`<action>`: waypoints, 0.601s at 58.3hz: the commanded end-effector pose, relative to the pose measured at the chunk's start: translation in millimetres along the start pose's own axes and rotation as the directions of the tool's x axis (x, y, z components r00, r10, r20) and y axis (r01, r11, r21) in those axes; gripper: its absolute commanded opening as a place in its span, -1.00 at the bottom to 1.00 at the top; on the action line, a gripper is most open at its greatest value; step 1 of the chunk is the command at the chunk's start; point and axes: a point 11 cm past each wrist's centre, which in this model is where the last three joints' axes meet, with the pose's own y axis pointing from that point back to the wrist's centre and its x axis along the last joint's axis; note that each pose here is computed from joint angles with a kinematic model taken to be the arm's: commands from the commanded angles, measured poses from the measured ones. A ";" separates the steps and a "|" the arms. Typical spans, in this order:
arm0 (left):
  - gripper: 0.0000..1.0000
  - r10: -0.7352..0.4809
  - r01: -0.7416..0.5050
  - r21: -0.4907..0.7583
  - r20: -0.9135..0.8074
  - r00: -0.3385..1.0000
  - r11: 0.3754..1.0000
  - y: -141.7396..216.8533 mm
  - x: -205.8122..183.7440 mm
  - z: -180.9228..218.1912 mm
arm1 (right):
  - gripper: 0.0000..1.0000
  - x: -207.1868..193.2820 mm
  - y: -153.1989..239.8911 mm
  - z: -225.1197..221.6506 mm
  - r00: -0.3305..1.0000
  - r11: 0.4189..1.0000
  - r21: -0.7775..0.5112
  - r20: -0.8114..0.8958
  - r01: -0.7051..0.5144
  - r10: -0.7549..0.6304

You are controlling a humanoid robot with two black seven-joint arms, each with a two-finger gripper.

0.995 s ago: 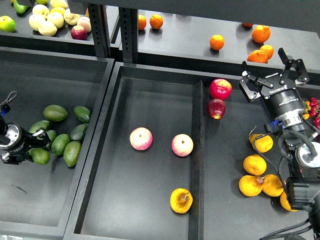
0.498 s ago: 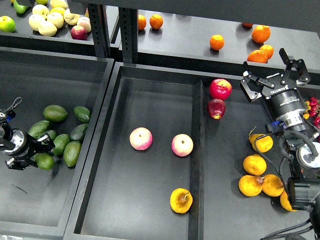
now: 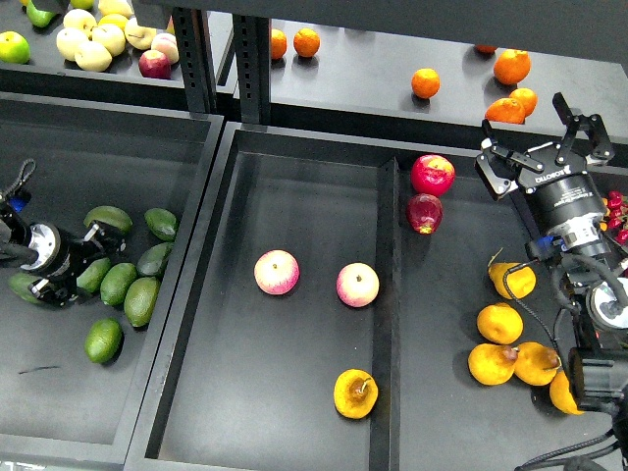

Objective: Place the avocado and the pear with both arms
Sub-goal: 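Raise the left gripper and move it over the nearer red apple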

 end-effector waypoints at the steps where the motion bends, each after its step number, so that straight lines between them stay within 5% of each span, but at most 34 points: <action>1: 0.97 -0.032 0.030 -0.070 -0.027 0.999 0.997 -0.1 -8.8 18.4 | 0.99 -2.2 -2.6 -0.5 1.000 1.000 -0.003 -0.003 0.004 -0.004; 16: 0.96 -0.254 0.195 -0.348 -0.133 0.958 0.917 6.7 -55.3 80.7 | 0.99 -1.5 -2.1 -0.5 1.000 1.000 -0.008 -0.008 0.004 -0.004; 35: 0.95 -0.666 0.412 -0.683 -0.147 0.731 0.603 8.4 -181.1 121.5 | 0.99 -6.3 1.1 4.8 0.998 0.990 -0.137 -0.063 0.023 -0.031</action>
